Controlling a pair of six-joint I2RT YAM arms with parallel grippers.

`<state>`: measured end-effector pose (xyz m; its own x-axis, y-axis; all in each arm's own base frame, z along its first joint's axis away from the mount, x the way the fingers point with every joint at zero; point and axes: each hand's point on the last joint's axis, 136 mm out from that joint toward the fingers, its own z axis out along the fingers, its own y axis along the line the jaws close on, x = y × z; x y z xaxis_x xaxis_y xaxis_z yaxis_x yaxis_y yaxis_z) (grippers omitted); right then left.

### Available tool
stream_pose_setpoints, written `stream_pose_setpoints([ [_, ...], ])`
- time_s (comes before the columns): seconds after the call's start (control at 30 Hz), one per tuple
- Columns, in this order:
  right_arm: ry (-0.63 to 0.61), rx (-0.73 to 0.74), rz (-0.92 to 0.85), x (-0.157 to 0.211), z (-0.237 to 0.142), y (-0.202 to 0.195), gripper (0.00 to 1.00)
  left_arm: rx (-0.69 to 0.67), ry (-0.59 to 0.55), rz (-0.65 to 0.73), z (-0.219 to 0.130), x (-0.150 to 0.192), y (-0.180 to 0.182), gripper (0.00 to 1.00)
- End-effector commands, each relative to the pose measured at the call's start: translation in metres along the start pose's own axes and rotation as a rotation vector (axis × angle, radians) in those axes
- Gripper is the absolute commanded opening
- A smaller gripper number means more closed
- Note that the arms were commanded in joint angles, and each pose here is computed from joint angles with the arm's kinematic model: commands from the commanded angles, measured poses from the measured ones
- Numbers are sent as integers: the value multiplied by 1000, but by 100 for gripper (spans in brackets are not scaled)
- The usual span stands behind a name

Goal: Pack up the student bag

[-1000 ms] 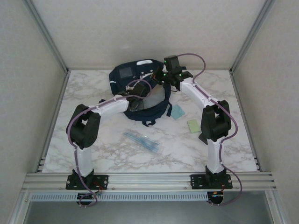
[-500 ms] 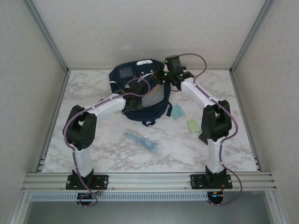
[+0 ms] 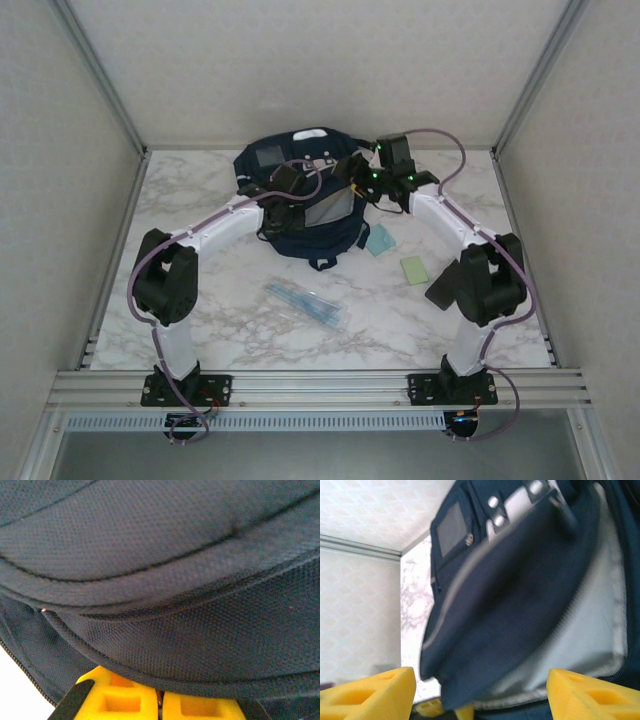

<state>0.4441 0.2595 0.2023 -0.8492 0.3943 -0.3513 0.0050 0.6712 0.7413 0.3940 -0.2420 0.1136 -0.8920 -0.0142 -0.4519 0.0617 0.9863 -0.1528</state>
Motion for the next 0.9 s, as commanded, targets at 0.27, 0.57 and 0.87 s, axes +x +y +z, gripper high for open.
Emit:
stream_pose_setpoints([
  [0.27,27,-200,127,31,35,19,70,180,-60,-25,-27,-21,-39,0],
  [0.57,1,-267,147,20,77,34,51,215,9,-11,-27,10,-39,0],
  [0.87,-22,-270,98,45,30,24,61,202,19,-19,-22,9,-39,0],
])
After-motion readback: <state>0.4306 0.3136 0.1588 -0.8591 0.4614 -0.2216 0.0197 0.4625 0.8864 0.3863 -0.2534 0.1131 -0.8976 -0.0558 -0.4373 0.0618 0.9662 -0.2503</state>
